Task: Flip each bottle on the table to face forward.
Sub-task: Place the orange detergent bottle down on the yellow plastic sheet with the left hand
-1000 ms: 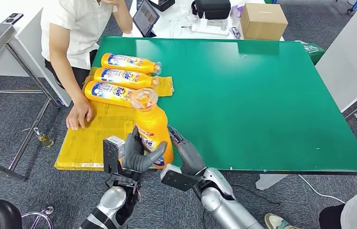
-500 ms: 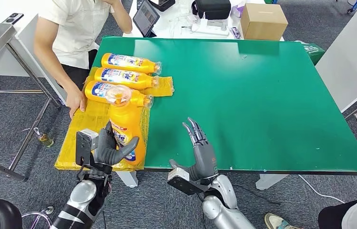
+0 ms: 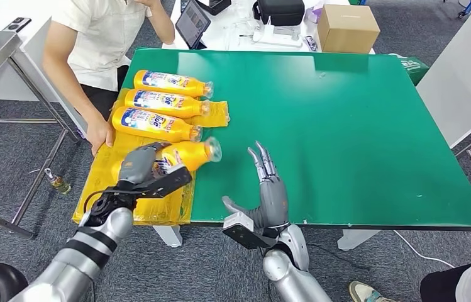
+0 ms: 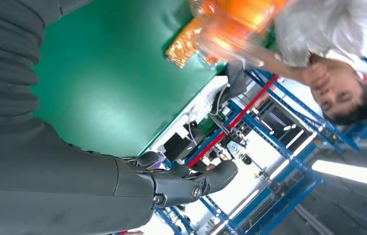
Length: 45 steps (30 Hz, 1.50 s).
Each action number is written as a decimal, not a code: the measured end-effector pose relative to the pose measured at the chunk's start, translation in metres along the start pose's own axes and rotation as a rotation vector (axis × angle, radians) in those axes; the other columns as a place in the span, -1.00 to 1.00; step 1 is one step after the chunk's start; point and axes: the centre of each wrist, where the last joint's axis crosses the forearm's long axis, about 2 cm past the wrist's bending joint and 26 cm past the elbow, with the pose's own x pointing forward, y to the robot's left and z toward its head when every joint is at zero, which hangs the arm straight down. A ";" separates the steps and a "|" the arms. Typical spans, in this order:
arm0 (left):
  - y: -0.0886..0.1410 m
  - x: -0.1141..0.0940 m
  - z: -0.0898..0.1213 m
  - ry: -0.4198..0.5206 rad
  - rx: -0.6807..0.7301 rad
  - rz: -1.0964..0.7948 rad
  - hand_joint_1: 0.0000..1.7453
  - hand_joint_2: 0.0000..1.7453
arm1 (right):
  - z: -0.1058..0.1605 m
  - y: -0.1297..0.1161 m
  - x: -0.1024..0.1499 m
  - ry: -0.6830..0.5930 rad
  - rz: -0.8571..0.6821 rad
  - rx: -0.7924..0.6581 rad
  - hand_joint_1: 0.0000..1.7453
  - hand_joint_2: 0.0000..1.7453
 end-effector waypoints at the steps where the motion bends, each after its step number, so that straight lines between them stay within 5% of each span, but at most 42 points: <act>1: -0.001 0.000 -0.005 -0.005 -0.060 -0.030 1.00 1.00 | -0.001 0.000 0.001 0.002 -0.008 -0.008 -1.00 1.00; 13: -0.014 0.019 -0.042 0.035 -0.340 -0.094 1.00 1.00 | 0.001 0.001 0.003 0.039 -0.101 -0.015 -1.00 1.00; 14: -0.015 0.020 -0.043 0.043 -0.339 -0.091 0.68 1.00 | 0.002 0.001 0.003 0.039 -0.102 -0.015 -1.00 1.00; 17: -0.017 0.021 -0.045 0.054 -0.338 -0.088 -0.82 1.00 | 0.003 0.002 0.003 0.040 -0.105 -0.014 -1.00 1.00; 18: -0.018 0.022 -0.045 0.056 -0.340 -0.088 -1.00 1.00 | 0.003 0.002 0.004 0.041 -0.106 -0.013 -1.00 1.00; 36: -0.046 0.043 -0.017 -0.034 -0.258 -0.113 -1.00 1.00 | 0.039 -0.002 0.000 0.095 -0.074 0.042 -1.00 1.00; 45: -0.051 0.053 0.019 -0.123 0.027 0.004 -1.00 1.00 | 0.051 -0.009 -0.004 0.100 -0.038 0.047 -1.00 1.00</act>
